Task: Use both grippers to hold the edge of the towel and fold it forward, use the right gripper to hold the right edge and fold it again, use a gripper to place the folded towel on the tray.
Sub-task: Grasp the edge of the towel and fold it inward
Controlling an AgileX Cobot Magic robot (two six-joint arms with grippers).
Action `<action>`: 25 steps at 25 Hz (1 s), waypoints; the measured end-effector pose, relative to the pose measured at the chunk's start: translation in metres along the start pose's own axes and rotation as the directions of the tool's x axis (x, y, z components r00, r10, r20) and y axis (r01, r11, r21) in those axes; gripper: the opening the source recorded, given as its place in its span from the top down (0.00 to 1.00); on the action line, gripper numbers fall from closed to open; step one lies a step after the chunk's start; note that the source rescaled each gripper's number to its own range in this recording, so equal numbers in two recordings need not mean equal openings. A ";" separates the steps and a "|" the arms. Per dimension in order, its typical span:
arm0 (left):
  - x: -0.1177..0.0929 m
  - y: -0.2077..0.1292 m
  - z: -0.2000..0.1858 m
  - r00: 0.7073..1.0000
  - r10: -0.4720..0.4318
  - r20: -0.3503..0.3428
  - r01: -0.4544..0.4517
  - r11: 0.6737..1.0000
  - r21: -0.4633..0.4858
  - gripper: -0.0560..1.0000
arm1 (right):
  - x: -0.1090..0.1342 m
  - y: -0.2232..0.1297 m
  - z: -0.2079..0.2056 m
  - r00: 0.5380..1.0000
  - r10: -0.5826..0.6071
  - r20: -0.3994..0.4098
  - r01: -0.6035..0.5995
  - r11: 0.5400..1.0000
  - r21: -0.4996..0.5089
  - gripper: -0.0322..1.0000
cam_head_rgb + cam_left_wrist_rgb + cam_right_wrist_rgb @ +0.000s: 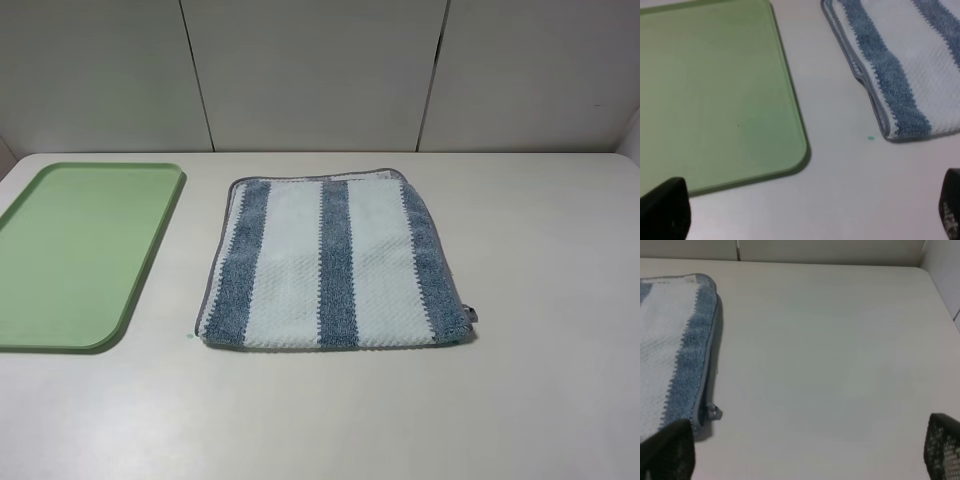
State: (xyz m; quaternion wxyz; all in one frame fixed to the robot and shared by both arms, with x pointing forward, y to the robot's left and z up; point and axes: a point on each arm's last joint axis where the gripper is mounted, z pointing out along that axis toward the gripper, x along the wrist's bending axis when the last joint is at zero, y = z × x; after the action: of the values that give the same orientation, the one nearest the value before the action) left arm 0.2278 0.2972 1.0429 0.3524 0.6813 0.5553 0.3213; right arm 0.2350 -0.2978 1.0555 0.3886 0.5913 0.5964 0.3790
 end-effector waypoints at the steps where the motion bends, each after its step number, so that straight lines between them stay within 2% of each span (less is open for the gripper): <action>1: 0.000 0.000 0.000 1.000 0.000 0.000 0.000 1.000 0.000 0.00 | 0.000 0.000 0.000 1.000 0.000 0.000 0.000 1.000 0.000 0.00; 25: 0.000 0.000 0.000 1.000 0.000 0.000 0.000 1.000 0.001 0.00 | 0.000 0.000 0.000 1.000 0.000 0.000 0.000 1.000 0.000 0.00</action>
State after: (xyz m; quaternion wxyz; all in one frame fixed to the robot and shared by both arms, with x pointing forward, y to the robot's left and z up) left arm 0.2277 0.2972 1.0429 0.3521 0.6815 0.5554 0.3210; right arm 0.2350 -0.2978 1.0555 0.3886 0.5913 0.5964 0.3790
